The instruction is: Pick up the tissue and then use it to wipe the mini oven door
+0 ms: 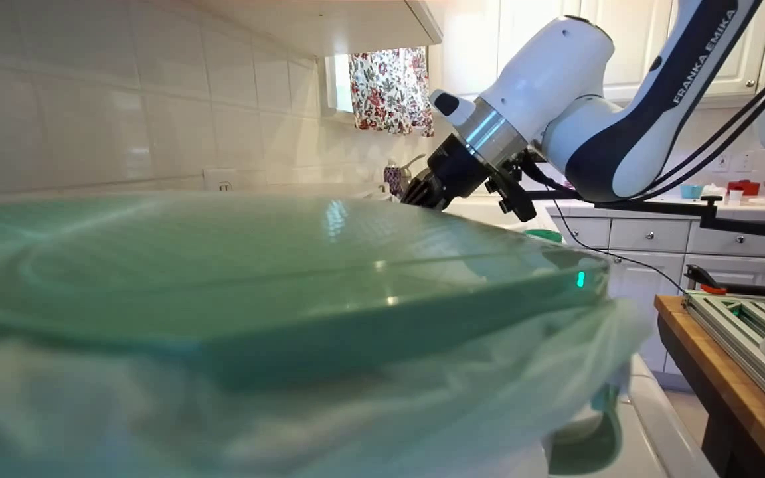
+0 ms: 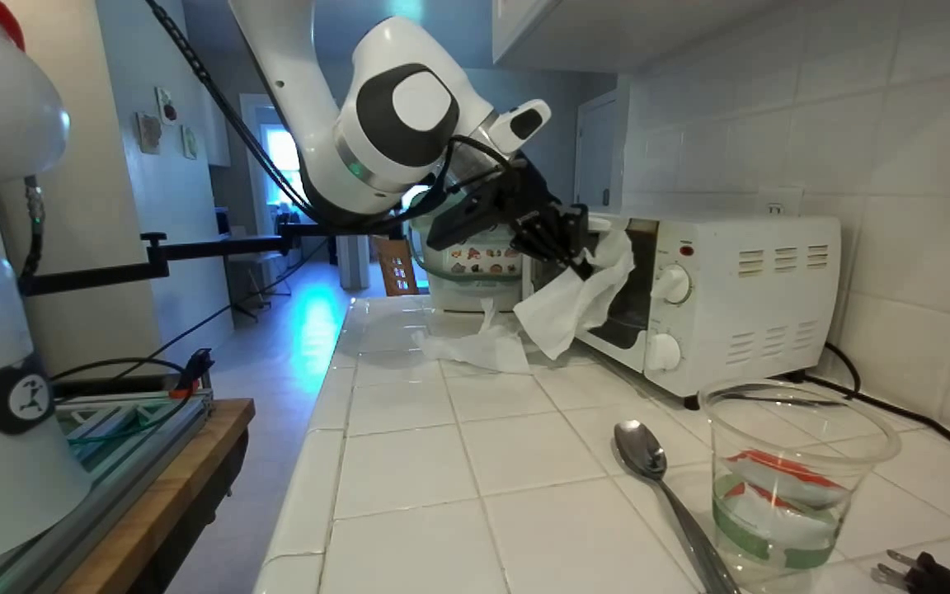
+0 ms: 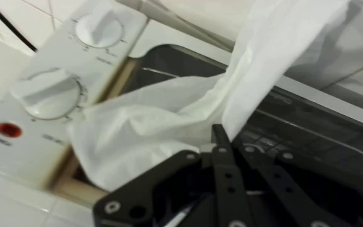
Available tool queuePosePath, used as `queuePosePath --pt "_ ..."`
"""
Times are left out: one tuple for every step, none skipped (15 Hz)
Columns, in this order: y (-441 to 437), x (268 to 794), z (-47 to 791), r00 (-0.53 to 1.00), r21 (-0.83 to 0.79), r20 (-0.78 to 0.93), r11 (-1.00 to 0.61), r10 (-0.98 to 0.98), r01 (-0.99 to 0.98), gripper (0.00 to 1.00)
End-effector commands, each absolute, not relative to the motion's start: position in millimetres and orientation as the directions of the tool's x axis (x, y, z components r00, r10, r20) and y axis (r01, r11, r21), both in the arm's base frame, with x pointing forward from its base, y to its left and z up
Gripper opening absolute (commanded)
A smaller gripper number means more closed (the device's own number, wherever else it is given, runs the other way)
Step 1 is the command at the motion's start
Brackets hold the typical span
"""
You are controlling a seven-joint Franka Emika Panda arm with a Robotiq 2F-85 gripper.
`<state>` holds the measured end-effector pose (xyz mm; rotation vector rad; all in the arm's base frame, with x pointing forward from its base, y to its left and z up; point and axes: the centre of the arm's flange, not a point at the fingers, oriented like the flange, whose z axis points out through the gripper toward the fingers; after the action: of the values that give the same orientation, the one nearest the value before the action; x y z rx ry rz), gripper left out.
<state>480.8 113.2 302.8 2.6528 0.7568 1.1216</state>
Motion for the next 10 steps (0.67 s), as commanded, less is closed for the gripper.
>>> queuePosePath --pt "83 471 312 0.577 0.322 0.668 -0.882 0.470 0.345 0.00" --pt "75 473 313 0.584 0.324 0.669 -0.887 0.460 0.328 0.00" --pt "68 474 315 0.582 0.335 0.672 -0.889 0.458 0.312 0.00" --pt "65 474 318 0.578 0.338 0.680 -0.892 0.451 0.299 0.00" --pt "62 475 322 0.574 0.339 0.686 -0.895 0.447 0.291 0.00" --pt "60 476 324 0.568 0.339 0.694 -0.897 0.443 0.285 0.00" --pt "59 476 328 0.560 0.343 0.702 -0.898 0.441 0.277 0.00" --pt "59 476 330 0.553 0.346 0.707 -0.898 0.440 0.272 0.00" --pt "60 475 332 0.542 0.351 0.715 -0.898 0.440 0.266 0.00" --pt "61 475 335 0.533 0.350 0.723 -0.899 0.438 0.264 0.00"
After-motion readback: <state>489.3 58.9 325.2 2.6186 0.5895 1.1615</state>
